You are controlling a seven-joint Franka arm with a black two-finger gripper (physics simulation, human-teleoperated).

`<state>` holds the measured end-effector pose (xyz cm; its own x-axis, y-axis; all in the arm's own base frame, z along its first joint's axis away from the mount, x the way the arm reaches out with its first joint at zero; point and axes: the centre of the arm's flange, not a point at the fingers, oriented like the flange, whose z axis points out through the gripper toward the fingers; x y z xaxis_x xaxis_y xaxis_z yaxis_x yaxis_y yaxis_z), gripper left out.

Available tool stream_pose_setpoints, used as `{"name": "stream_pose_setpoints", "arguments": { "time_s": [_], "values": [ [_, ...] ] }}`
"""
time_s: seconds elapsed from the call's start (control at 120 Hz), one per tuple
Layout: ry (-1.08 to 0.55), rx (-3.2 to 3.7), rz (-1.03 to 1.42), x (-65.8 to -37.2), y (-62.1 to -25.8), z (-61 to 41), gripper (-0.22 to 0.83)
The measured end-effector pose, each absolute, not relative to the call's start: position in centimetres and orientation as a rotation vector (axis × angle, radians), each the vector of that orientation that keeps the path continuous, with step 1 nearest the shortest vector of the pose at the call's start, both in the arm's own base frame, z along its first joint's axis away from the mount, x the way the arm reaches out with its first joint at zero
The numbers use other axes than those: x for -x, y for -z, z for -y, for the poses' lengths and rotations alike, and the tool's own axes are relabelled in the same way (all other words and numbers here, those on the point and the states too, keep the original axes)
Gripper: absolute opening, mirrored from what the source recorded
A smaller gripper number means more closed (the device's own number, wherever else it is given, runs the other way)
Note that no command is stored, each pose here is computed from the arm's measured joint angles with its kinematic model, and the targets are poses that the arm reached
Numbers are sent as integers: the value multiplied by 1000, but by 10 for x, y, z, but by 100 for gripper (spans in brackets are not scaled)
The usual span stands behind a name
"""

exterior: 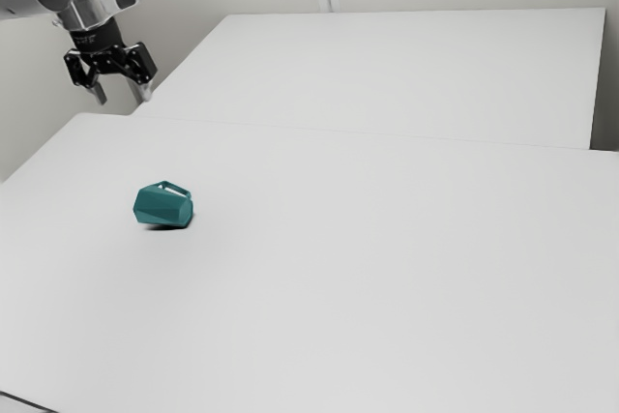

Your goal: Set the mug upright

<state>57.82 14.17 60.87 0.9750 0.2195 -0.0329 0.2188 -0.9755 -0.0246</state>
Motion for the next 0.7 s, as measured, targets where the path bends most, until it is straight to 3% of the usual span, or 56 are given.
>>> {"name": "stream_pose_setpoints", "arguments": {
  "time_s": [0.183,0.425,0.558,0.7],
  "values": [
    [-62,3136,440,-576,-589,-173,61],
    [-31,3441,840,-556,-468,-333,62],
    [74,3600,823,-554,-405,-370,62],
    [186,3720,640,-549,-379,-377,62]
  ]
}}
